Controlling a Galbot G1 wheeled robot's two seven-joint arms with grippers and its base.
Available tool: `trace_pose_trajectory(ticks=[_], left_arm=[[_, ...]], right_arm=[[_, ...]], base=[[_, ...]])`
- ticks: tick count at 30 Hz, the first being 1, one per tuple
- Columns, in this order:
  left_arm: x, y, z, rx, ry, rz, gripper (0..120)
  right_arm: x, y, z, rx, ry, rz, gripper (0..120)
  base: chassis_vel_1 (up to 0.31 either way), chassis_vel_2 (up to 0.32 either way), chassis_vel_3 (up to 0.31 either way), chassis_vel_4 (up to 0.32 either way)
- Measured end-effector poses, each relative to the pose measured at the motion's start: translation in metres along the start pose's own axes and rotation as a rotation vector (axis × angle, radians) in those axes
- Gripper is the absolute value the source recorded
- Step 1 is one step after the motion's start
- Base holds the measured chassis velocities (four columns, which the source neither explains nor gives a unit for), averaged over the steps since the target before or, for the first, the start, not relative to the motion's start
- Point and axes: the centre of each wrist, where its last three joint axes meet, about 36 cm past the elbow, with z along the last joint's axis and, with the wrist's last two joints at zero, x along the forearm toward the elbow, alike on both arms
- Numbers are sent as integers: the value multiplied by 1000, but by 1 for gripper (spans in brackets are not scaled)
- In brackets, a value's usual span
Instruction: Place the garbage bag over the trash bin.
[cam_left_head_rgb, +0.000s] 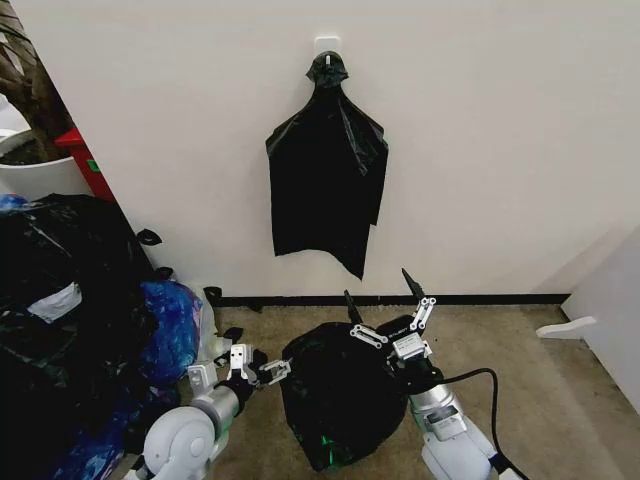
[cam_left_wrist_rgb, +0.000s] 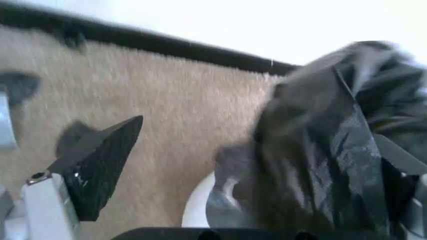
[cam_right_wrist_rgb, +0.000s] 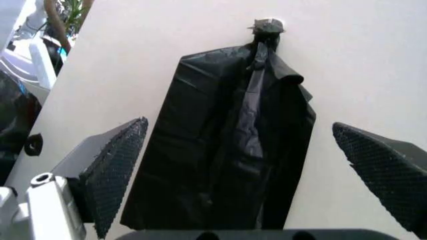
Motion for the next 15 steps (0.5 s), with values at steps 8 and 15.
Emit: trace_pose_trajectory(ticks=[8,15], left_arm=[[4,-4,-9,-10,-13,14,100],[-8,-4,11,-10,14,72,100]], right_arm=[[14,25,-3,-44,71,-5,100],[17,35,-1,-32,130,-22,100]], base=[[0,0,0,0],[0,0,0,0]])
